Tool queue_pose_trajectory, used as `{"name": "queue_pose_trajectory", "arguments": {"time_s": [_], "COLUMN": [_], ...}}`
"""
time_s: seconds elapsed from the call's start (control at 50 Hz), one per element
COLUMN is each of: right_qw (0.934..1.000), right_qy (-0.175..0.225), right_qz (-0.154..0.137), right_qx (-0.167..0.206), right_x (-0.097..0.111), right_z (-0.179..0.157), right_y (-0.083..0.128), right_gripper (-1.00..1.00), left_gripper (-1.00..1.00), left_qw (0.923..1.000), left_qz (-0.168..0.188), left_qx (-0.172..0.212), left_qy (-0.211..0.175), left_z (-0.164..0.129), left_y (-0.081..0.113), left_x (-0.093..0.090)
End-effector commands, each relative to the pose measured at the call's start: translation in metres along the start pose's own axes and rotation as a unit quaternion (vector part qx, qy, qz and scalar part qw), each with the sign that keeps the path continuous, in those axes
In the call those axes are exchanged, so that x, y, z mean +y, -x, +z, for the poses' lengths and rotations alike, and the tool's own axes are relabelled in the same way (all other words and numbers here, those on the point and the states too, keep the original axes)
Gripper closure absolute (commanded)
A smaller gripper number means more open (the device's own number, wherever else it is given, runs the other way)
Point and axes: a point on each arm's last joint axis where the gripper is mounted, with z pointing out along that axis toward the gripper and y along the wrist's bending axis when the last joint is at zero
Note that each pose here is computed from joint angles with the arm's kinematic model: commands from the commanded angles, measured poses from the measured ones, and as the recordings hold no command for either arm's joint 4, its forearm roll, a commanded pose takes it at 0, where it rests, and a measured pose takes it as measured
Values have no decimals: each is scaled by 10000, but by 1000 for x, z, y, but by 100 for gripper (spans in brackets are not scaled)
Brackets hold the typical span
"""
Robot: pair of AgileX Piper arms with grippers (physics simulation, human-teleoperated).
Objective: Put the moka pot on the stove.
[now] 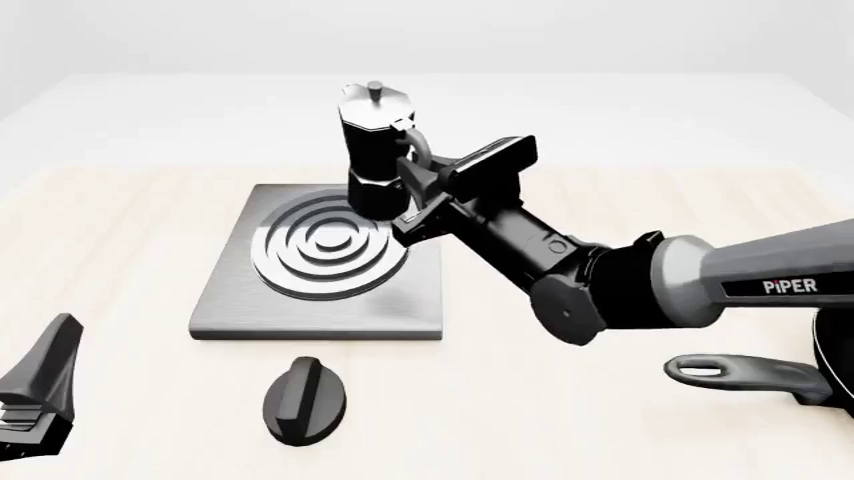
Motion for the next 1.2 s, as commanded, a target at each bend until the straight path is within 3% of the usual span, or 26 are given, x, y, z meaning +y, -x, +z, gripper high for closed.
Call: {"name": "queue_pose_trajectory", "arguments": {"time_s": [0.02,0.5,1.2], "right_qw": [9999,9996,9991], "right_qy": [80,211,312], "right_qz": [45,112,197], "right_qx": [-139,-117,206], "right_x": [7,19,30], "right_z": [16,42,73], "right_y": [2,-10,-47], "right_gripper": [100,100,100], "left_gripper": [-100,-100,-100], "left_qw": [10000,10000,10000], "left_qz": [0,0,0], "left_qx": [0,0,0], "left_qy": [0,0,0], "left_z": [0,0,0], "left_y": [0,0,0], "left_x": [0,0,0]}}
